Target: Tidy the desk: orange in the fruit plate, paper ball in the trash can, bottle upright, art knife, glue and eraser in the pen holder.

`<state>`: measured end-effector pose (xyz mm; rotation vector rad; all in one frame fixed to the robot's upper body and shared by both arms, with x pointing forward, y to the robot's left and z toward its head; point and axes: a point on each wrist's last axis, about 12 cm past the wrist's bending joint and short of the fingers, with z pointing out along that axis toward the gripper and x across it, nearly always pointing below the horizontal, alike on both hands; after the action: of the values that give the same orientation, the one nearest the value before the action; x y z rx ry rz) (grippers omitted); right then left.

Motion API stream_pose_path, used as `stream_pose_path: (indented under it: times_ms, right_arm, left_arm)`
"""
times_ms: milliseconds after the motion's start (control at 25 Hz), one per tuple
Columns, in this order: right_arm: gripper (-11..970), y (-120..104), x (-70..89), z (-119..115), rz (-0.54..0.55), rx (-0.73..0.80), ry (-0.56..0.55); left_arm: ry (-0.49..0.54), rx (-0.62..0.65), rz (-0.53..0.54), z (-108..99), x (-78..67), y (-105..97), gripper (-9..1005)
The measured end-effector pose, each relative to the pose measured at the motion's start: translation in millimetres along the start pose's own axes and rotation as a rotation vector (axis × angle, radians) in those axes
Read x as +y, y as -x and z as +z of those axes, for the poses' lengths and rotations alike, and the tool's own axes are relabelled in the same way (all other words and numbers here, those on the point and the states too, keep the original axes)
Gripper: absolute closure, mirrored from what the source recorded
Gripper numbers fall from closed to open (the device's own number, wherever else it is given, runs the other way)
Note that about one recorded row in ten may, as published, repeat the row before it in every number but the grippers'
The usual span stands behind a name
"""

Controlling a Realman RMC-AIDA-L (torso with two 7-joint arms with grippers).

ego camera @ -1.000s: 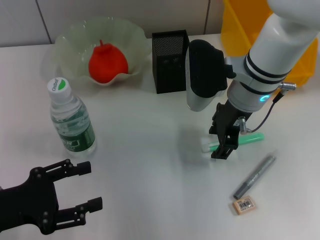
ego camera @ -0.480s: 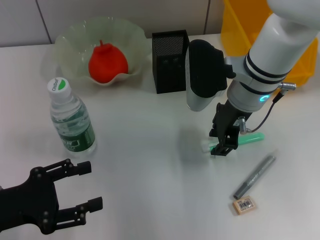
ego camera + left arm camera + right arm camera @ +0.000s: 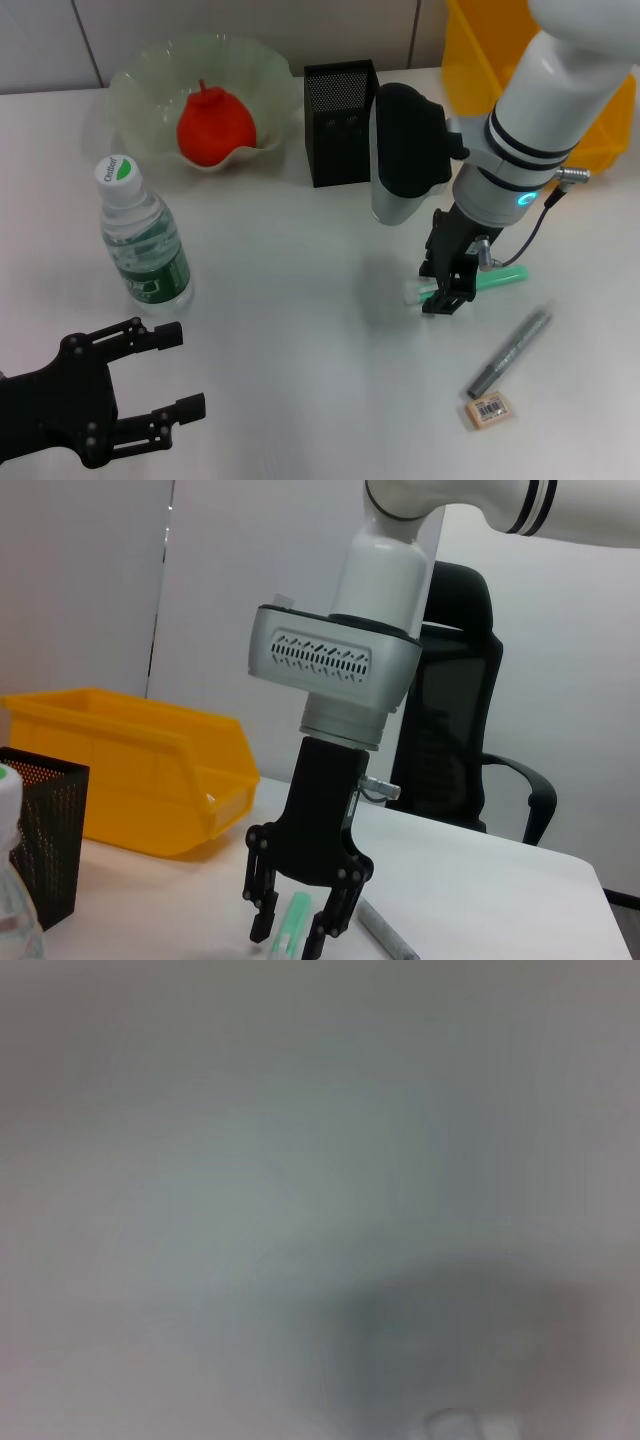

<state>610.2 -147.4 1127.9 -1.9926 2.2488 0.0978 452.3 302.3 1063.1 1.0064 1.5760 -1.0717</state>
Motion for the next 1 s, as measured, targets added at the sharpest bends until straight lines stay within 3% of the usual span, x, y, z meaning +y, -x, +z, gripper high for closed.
stream_pose_path:
  times_ms: [640, 920, 1000]
  right_arm:
    - [591, 0.3, -0.4, 1.7, 0.0, 0.005, 0.003]
    - [783, -1.0, 0.4, 3.5, 0.005, 0.012, 0.013]
    - [781, -1.0, 0.5, 3.4, 0.006, 0.012, 0.014]
  left_arm:
    - [-0.003, -0.005, -0.001, 0.0, -0.4, 0.5, 212]
    - [-0.006, -0.008, -0.002, 0.0, -0.7, 0.9, 212]
    - [-0.007, -0.007, -0.002, 0.0, -0.8, 0.8, 212]
